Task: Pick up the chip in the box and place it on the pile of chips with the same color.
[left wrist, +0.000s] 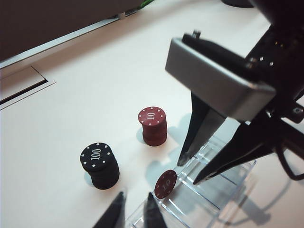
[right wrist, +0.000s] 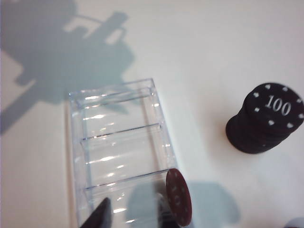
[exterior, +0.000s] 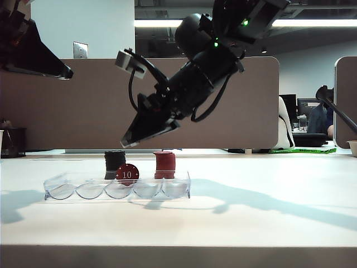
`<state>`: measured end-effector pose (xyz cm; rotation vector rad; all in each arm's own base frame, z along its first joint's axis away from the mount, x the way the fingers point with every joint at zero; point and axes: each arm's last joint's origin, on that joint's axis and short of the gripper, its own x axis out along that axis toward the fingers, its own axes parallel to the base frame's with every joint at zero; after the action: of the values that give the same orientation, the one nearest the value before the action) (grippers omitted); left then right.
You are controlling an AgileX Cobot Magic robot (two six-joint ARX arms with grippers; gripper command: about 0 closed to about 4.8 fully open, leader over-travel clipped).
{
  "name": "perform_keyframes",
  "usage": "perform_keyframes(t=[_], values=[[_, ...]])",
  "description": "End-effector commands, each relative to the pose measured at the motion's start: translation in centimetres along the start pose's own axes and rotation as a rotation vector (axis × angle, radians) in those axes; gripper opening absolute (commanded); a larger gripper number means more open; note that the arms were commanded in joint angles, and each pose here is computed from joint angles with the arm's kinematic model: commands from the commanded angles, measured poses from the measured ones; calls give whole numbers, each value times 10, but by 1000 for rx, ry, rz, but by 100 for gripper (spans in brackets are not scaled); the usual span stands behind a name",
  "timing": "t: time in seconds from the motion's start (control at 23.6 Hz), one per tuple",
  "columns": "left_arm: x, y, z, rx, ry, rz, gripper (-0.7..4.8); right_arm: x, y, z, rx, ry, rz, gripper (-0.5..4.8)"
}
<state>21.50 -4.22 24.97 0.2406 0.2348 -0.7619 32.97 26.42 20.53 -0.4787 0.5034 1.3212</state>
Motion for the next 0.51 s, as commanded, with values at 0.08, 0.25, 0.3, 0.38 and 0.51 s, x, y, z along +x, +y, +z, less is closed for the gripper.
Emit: perform_keyframes(t=[0.08,0.25,0.3,0.38,0.51], values=[[0,1,3,13,-13,0,58,6,-1,-3,-2,0,8,127],[0,1,3,13,-13,0,58,7,-4,-1,-22,-27,-15,127],[0,1,3,13,-13,0,58,7,-4,-1,-26,-32,-18,127],[0,1,3,13,-13,0,58,7,-5,0,-30,-38,-22,127],[0,1,3,13,-13,0,57,7,-5,0,-31,-39,-22,127]])
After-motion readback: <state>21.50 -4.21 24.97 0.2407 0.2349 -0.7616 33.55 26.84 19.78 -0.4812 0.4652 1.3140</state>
